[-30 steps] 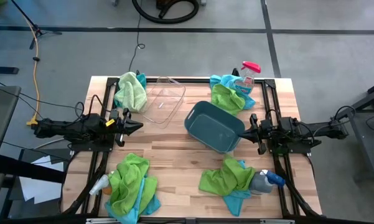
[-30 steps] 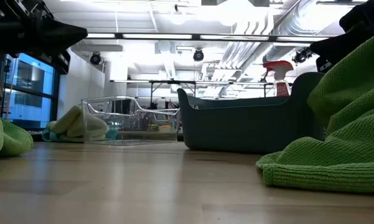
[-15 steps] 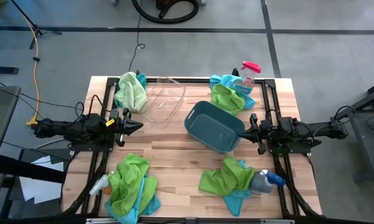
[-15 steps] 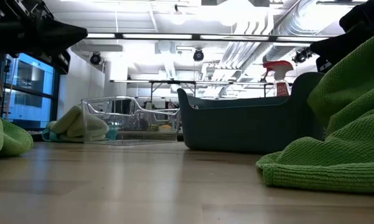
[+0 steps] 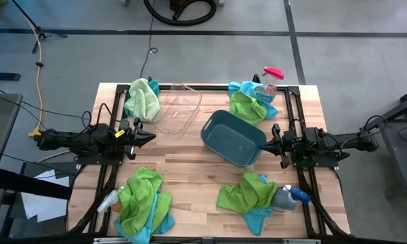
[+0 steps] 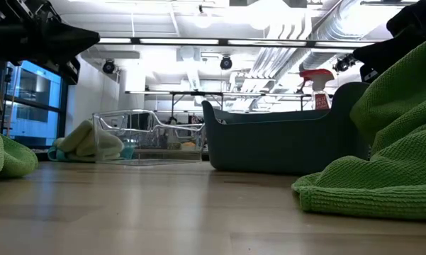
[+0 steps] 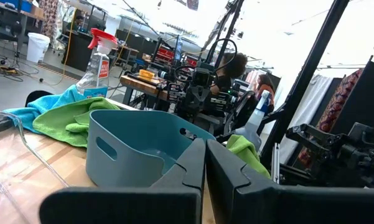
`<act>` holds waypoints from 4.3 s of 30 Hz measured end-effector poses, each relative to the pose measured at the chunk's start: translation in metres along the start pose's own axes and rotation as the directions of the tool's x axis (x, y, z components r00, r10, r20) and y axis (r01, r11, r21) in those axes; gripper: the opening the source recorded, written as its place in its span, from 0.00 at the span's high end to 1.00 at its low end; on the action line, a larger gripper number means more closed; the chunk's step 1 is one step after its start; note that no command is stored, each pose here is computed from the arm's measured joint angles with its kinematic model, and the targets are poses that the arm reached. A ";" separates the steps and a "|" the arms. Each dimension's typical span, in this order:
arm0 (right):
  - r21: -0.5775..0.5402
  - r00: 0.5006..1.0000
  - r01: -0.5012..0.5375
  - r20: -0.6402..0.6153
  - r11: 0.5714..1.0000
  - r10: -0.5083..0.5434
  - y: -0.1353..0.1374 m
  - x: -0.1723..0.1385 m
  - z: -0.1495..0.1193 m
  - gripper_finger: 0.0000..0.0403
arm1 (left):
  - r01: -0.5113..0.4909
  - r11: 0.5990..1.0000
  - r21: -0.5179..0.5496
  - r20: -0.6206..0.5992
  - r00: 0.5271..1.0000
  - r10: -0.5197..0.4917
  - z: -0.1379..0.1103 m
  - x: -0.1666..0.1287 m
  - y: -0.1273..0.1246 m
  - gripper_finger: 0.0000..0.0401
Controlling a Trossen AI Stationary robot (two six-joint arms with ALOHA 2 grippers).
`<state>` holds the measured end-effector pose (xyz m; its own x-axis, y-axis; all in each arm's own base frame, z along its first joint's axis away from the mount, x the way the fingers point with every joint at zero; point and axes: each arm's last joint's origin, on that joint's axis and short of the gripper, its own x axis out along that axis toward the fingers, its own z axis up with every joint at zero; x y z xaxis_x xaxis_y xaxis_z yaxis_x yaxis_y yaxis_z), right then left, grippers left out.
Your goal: Sort microfiber towel by color & place in baskets
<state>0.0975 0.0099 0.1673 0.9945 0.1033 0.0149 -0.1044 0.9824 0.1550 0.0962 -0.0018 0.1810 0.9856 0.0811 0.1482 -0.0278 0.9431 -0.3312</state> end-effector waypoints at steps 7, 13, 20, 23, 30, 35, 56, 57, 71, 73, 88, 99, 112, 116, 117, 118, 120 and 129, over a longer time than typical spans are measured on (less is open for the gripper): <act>0.000 1.000 0.000 -0.001 1.000 0.000 0.000 0.000 0.000 1.00 | 0.000 1.000 0.000 0.000 1.000 0.000 0.000 0.000 0.000 1.00; 0.000 1.000 0.000 0.000 1.000 0.000 0.000 0.000 0.000 1.00 | -0.011 1.000 -0.009 0.021 1.000 0.011 0.002 0.000 0.000 1.00; 0.000 1.000 0.000 0.000 1.000 0.000 0.000 0.000 0.000 1.00 | 0.012 0.991 -0.135 0.136 0.991 0.007 0.012 -0.001 -0.003 1.00; 0.000 1.000 0.000 0.000 1.000 0.000 0.000 0.000 0.000 1.00 | 0.005 0.990 -0.139 0.158 0.987 0.017 0.014 -0.001 -0.003 1.00; 0.000 1.000 -0.001 0.000 1.000 0.001 0.000 0.000 0.000 1.00 | -0.059 0.955 -0.292 0.271 0.952 0.142 0.034 -0.001 -0.004 0.95; 0.000 1.000 0.000 0.000 1.000 0.000 0.000 0.000 0.000 1.00 | -0.244 0.936 -0.253 0.266 0.913 0.309 0.072 0.012 -0.015 0.81; 0.000 1.000 0.000 0.000 1.000 0.000 0.000 0.000 0.000 1.00 | -0.939 0.252 0.235 -0.458 0.122 0.881 0.203 0.115 0.040 0.55; 0.000 1.000 -0.001 0.000 1.000 0.001 0.000 0.000 0.000 1.00 | -0.943 0.206 0.262 -0.475 0.059 0.878 0.200 0.112 0.050 0.55; 0.000 1.000 -0.001 0.000 1.000 0.001 0.000 0.000 0.000 1.00 | -0.984 -0.025 0.177 -0.729 -0.148 0.669 0.105 0.076 0.108 0.55; 0.000 1.000 0.000 0.000 1.000 0.000 0.000 0.000 0.000 1.00 | -0.985 -0.037 0.168 -0.721 -0.148 0.677 0.095 0.074 0.109 0.55; 0.000 1.000 0.000 0.000 1.000 0.000 0.000 0.000 0.000 1.00 | -0.994 -0.087 0.065 -0.701 -0.107 0.705 0.056 0.062 0.132 0.55; 0.000 1.000 0.000 0.000 1.000 0.000 0.000 0.000 0.000 1.00 | -0.992 -0.062 0.114 -0.723 -0.126 0.679 0.042 0.054 0.138 0.75; 0.000 1.000 0.000 0.000 1.000 0.000 0.000 0.000 0.000 1.00 | -0.976 0.180 0.120 -0.660 0.058 0.749 0.109 0.058 0.105 1.00; 0.000 1.000 0.000 0.000 1.000 0.000 0.000 0.000 0.000 1.00 | -0.955 0.287 0.076 -0.508 0.210 0.835 0.169 0.056 0.074 1.00; 0.000 1.000 0.000 0.000 1.000 0.000 0.000 0.000 0.000 1.00 | -0.948 0.311 0.069 -0.464 0.245 0.851 0.184 0.054 0.065 1.00; 0.000 1.000 0.000 0.000 1.000 0.000 0.000 0.000 0.000 1.00 | -0.941 0.332 0.062 -0.418 0.277 0.865 0.198 0.053 0.057 1.00; 0.000 1.000 0.000 0.000 1.000 0.000 0.000 0.000 0.000 1.00 | -0.924 0.377 0.061 -0.331 0.337 0.881 0.225 0.051 0.042 1.00; 0.000 1.000 0.000 0.000 1.000 0.000 0.000 0.000 0.000 1.00 | -0.787 0.585 0.198 -0.056 0.586 0.808 0.288 0.057 0.004 1.00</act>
<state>0.0975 0.0099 0.1673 0.9945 0.1035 0.0151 -0.1046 0.9824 0.1549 0.1040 0.0999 0.4565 0.5649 0.7916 -0.2331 -0.8246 0.5514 -0.1261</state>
